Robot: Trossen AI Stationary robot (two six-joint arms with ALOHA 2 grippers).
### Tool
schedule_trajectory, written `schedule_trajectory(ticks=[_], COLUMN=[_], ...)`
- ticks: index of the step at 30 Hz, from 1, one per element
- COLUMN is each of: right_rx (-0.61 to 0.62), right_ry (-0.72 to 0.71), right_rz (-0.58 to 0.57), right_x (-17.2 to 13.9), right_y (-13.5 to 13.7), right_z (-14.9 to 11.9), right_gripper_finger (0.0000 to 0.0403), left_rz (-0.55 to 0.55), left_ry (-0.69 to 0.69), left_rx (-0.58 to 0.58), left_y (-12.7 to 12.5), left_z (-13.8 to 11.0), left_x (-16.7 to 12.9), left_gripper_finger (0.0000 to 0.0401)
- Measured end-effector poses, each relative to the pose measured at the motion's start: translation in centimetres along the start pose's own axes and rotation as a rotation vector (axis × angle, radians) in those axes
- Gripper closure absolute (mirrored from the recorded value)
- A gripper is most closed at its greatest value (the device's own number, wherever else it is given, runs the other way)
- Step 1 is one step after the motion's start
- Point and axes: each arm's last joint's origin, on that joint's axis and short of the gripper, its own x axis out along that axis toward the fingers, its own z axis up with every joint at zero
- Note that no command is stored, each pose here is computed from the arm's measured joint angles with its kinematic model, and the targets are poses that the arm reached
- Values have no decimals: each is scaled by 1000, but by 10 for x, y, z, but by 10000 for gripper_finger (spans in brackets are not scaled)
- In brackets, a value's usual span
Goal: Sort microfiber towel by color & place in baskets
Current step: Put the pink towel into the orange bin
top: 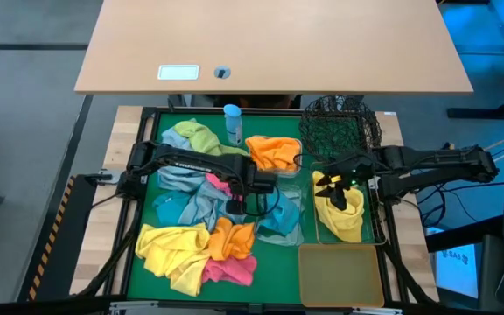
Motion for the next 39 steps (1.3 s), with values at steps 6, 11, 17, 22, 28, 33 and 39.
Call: schedule_trajectory(ticks=[6,11,17,22,28,33,39], right_rx=[-109,-183,-236,-281,-345,-348,-364], right_ry=[-167,-271,-408,-498,-568,-577,-566], right_rz=[50,72,39,-35,-46,-44,8], right_x=[-2,-4,-8,-11,-14,-15,-15], right_y=[6,9,12,12,14,15,16], right_z=[16,25,36,43,49,49,49], right_gripper_finger=[219,219,219,219,219,220,287], left_rz=[16,33,80,95,66,57,73], left_ry=[-155,-296,-491,-654,-793,-880,-887], left_rx=[-1,-34,-96,-135,-111,-108,-112], left_y=[12,24,38,43,44,45,45], left_z=[13,18,24,34,43,49,49], left_x=[-43,-81,-118,-134,-143,-149,-150], left_gripper_finger=[400,401,401,401,401,401,401])
